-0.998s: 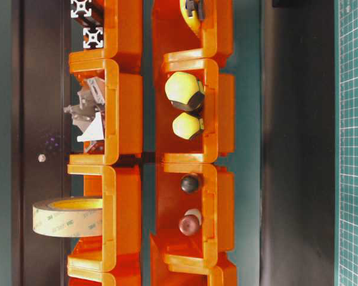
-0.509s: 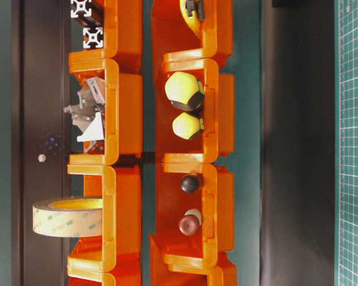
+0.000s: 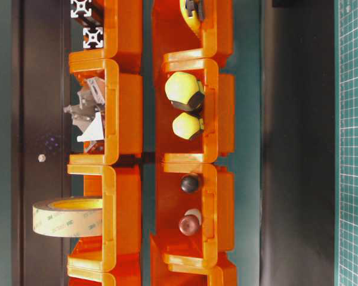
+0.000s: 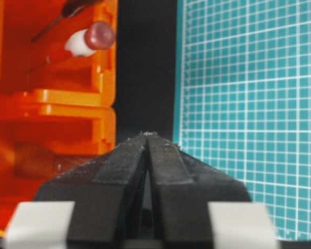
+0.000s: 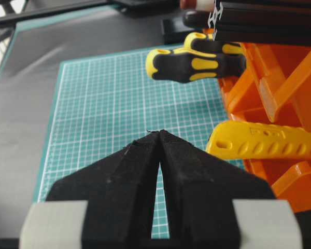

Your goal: Pick scraper from container rack with left arm.

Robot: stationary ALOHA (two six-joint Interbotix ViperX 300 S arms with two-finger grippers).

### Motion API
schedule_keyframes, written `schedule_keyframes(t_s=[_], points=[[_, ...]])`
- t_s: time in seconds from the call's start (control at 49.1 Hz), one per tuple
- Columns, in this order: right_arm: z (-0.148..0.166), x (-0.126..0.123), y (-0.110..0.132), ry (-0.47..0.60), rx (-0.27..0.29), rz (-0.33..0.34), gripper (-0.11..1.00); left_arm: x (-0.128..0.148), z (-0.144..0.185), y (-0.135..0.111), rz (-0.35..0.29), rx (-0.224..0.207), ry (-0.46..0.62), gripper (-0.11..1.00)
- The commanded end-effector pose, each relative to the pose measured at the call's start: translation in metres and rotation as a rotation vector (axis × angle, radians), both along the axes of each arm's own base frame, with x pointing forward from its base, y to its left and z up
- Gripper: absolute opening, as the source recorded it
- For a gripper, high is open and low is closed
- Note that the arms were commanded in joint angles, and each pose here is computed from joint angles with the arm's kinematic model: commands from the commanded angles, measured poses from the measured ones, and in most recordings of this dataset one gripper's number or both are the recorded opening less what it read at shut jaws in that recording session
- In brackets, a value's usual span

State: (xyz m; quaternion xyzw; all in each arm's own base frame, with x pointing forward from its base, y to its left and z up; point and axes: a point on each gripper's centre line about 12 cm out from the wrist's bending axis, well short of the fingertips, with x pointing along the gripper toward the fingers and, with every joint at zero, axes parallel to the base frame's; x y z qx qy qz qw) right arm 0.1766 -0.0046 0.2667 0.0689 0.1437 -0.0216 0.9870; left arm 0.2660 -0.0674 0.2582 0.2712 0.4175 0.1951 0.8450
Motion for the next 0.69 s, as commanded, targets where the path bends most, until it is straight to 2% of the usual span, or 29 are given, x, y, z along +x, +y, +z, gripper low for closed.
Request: schedule_keyframes(t_s=[0.0, 0.204, 0.305, 0.509, 0.672], points=[[0.010, 0.001, -0.001, -0.023, -0.004, -0.003, -0.01, 0.000, 0.009, 0.005, 0.058, -0.041, -0.064, 0.13], [0.010, -0.001, -0.001, -0.032, -0.006, -0.002, -0.01, 0.002, 0.011, 0.008, 0.085, -0.034, -0.063, 0.70], [0.011, -0.002, -0.001, -0.035, -0.006, -0.002, -0.01, 0.002, 0.011, 0.010, 0.094, -0.030, -0.058, 0.89], [0.011, -0.002, -0.001, -0.035, -0.009, -0.002, -0.01, 0.001, 0.003, 0.030, 0.152, 0.009, -0.016, 0.91], [0.011, -0.002, -0.001, -0.037, -0.009, -0.002, -0.01, 0.005, -0.011, 0.034, 0.094, -0.003, 0.011, 0.91]])
